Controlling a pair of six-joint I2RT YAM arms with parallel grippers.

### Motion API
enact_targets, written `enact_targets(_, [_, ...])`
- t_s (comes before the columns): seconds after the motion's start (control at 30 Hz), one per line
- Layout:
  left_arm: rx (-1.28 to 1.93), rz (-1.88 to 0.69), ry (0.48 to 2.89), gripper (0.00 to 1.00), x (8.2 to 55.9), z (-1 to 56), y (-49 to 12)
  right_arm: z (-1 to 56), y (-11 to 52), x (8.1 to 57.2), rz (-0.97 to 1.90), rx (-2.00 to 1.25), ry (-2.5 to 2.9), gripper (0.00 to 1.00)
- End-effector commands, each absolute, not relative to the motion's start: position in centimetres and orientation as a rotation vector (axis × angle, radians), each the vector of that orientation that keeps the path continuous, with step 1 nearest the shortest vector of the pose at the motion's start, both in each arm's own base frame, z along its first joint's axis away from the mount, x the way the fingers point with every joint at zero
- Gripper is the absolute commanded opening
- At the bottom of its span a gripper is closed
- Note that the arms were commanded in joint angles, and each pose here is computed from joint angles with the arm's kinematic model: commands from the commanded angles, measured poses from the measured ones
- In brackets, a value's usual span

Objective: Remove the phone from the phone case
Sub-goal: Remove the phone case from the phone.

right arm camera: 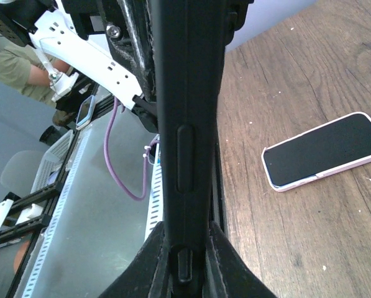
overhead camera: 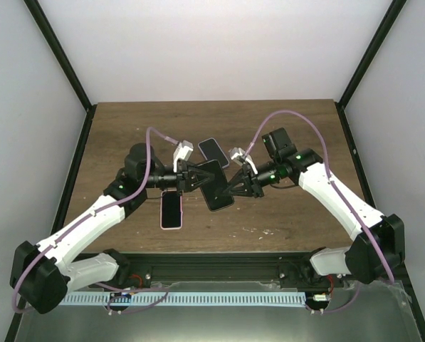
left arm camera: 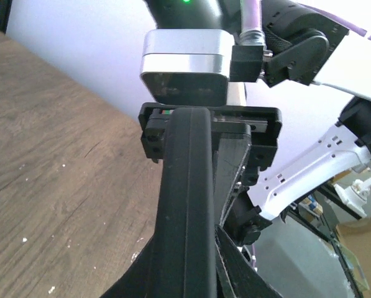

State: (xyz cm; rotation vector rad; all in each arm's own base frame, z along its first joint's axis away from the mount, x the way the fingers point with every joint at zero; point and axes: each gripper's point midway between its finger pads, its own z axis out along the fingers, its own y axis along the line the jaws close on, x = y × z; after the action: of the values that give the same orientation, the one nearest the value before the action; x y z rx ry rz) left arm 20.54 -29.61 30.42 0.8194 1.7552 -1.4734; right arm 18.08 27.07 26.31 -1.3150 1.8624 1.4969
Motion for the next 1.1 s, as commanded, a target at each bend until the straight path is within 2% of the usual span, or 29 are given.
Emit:
enact_targets(0.0, [0.898,-1.542,1.657,0.11,19.2,31.9,-30.0,27.8,26.9,18.3,1.507,-1.298,1.795,0.01])
enact_targets(0.17, [0.898,-1.556,1.651,0.00,18.8,32.0,-29.9,27.6,26.9,18.6,1.508,-1.290,1.799,0.01])
enact_targets(0.27, [0.895,-1.557,1.639,0.00,18.6,32.4,-29.7,27.3,26.9,18.6,1.506,-1.290,1.804,0.02])
enact_targets(0.3, [0.903,-1.548,1.639,0.00,18.6,32.4,-29.6,27.3,26.9,18.6,1.506,-1.294,1.802,0.06])
enact_targets(0.33, [0.914,-1.534,1.641,0.00,18.5,32.5,-29.6,27.3,26.9,18.5,1.500,-1.306,1.789,0.18])
enact_targets(0.37, [0.924,-1.515,1.648,0.00,18.5,32.6,-29.5,27.2,26.8,18.5,1.490,-1.321,1.780,0.36])
enact_targets(0.4, [0.939,-1.498,1.654,0.00,18.5,32.6,-29.4,27.2,26.8,18.5,1.476,-1.340,1.769,0.48])
enact_targets(0.47, [0.962,-1.469,1.670,0.00,18.7,32.7,-29.2,27.0,26.6,18.4,1.431,-1.383,1.754,0.61])
enact_targets(0.53, [0.986,-1.453,1.694,0.00,18.8,32.4,-29.0,26.6,26.1,17.8,1.385,-1.442,1.748,0.66])
enact_targets(0.73, [1.069,-1.552,1.668,0.00,17.7,31.9,-28.2,25.0,25.4,16.4,1.199,-1.621,1.688,0.68])
enact_targets(0.9, [1.121,-1.587,1.618,0.00,17.0,30.7,-28.0,22.8,26.8,15.7,1.007,-1.767,1.674,0.62])
enact_targets(1.07, [1.069,-1.544,1.679,0.00,18.5,29.6,-27.5,21.9,28.0,15.1,0.989,-1.844,1.704,0.57])
